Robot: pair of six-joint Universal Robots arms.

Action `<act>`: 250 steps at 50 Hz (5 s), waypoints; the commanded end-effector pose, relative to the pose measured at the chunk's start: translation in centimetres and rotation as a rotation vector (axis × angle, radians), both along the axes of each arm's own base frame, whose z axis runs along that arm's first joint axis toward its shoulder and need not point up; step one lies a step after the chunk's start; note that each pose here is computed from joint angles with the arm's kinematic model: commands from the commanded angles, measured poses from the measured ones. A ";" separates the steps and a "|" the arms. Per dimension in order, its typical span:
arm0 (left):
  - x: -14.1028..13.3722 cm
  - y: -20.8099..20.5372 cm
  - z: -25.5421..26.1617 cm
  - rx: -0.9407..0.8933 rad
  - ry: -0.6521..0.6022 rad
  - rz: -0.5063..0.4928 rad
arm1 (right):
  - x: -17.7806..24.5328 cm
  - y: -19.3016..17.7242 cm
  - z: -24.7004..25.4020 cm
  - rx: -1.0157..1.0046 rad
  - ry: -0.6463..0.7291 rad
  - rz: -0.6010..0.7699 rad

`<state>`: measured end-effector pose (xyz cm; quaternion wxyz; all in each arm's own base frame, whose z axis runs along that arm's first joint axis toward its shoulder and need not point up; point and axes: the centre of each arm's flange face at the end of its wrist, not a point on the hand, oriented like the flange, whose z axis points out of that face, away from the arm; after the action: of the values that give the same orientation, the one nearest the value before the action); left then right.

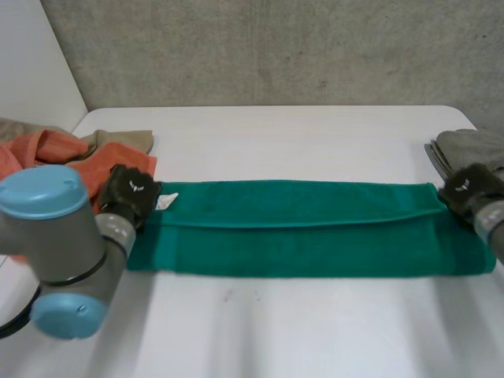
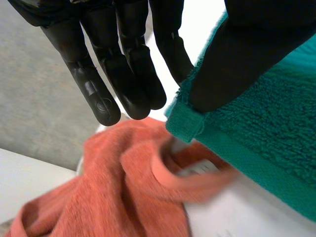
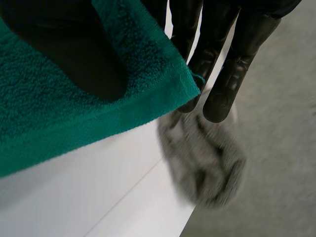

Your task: Fold the laundry.

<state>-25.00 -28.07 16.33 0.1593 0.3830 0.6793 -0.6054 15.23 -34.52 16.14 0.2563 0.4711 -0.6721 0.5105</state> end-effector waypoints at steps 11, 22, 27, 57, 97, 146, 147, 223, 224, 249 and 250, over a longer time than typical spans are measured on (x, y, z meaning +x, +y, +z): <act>-3.7 -10.2 -2.7 -0.263 0.075 0.099 | 3.5 -8.2 -3.5 -0.246 -0.015 0.021; -6.8 -9.6 -3.5 -0.343 0.120 -0.026 | 4.9 -9.3 -5.0 -0.272 -0.016 -0.033; -6.9 -7.8 -1.5 -0.358 0.140 -0.051 | 4.7 -7.3 -2.4 -0.263 -0.089 -0.056; -3.8 -1.4 -0.3 -0.244 0.173 -0.055 | -1.4 -2.4 -3.9 0.074 -0.326 -0.056; -2.4 0.3 3.0 -0.286 0.213 -0.036 | 7.0 0.2 6.5 -0.366 -0.135 0.300; -4.8 2.8 2.8 -0.261 0.252 -0.126 | 6.4 6.0 -3.9 0.250 -0.536 0.044; -4.8 2.8 2.8 -0.261 0.252 -0.126 | 6.3 5.8 -4.2 0.251 -0.523 0.042; -3.2 3.5 3.4 -0.262 0.251 -0.093 | 20.7 12.7 1.1 -0.097 -0.302 0.699; -3.2 3.5 3.5 -0.265 0.252 -0.094 | 21.5 13.7 0.7 -0.095 -0.302 0.746; -8.6 5.9 5.7 -0.103 0.526 -0.229 | 16.4 8.8 5.8 0.317 -1.052 0.255; -9.0 6.2 5.5 -0.076 0.536 -0.236 | 16.3 8.5 5.6 0.336 -1.050 0.240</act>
<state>-31.61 -23.59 22.53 -0.0160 0.2741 0.5883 -0.7606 33.56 -23.50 20.64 -0.2106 0.3472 -0.6579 0.6342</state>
